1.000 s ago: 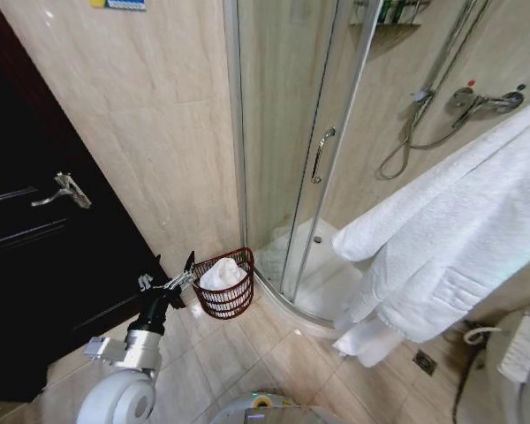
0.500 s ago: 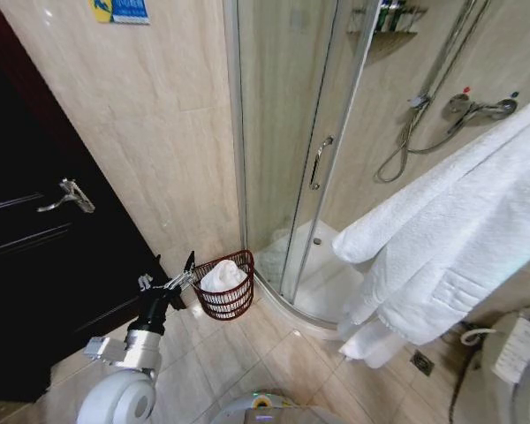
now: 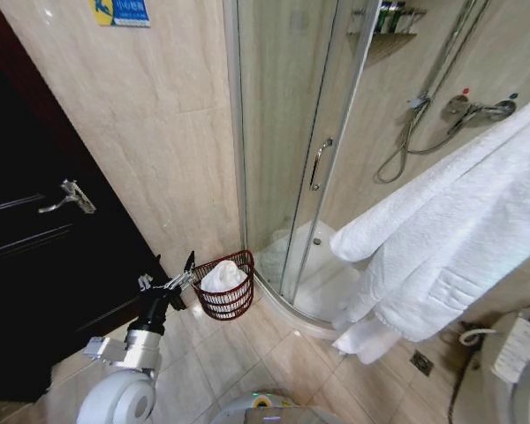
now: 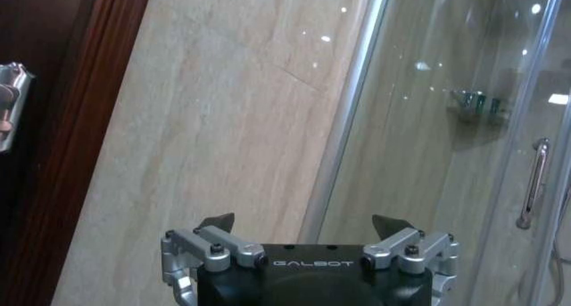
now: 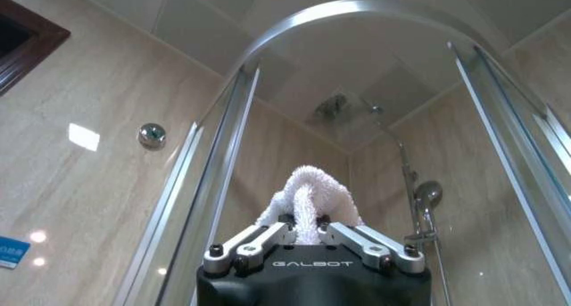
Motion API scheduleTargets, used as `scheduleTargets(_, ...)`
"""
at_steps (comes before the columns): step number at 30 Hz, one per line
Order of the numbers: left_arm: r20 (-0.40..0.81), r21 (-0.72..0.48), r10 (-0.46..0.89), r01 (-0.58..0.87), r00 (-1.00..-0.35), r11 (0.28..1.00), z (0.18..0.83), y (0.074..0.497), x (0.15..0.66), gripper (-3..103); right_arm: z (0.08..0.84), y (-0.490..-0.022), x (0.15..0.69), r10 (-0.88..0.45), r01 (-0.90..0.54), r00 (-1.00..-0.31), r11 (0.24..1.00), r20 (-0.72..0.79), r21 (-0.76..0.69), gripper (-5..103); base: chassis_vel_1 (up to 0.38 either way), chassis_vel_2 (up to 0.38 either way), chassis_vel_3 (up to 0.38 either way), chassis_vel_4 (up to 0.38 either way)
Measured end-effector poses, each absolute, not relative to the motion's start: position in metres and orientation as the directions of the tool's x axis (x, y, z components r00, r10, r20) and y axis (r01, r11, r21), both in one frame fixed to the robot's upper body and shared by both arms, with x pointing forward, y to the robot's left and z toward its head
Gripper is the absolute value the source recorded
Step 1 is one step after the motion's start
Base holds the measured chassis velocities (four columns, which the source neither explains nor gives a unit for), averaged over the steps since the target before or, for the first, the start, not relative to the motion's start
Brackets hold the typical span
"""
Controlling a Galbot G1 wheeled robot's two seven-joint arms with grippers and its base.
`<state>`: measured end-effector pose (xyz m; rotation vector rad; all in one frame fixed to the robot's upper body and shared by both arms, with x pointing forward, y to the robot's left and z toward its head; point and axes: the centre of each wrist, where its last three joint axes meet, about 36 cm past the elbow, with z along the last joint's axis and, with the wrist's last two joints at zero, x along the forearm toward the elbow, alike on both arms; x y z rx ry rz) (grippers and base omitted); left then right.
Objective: Discard the used towel into the hamper.
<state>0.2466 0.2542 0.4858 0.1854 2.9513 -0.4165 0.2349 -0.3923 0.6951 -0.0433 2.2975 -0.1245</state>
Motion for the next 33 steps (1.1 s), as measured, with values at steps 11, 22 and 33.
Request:
scheduleTargets(11,-0.170,-0.264,0.100,0.143,-0.980,0.954,0.4858,0.2543,0.2466,100,0.6959,-0.3923,0.2349,-0.074,0.009,-0.663,0.994,-0.745,-0.107,7,0.130,-0.124,-0.121,0.131)
scheduleTargets(22,-0.170,-0.265,0.100,0.143,-0.980,0.954,0.4857,0.2542,0.2465,100,0.6963,-0.3925,0.2347,-0.064,0.018,-0.653,0.995,-0.755,-0.100,7,0.095,-0.086,-0.101,0.087)
scheduleTargets(33,-0.170,-0.264,0.100,0.144,-0.980,0.954,0.4858,0.2543,0.2466,100,0.6894,-0.3909,0.2369,-0.058,0.005,-0.665,0.997,-0.745,-0.082,7,-0.016,0.044,0.038,-0.010)
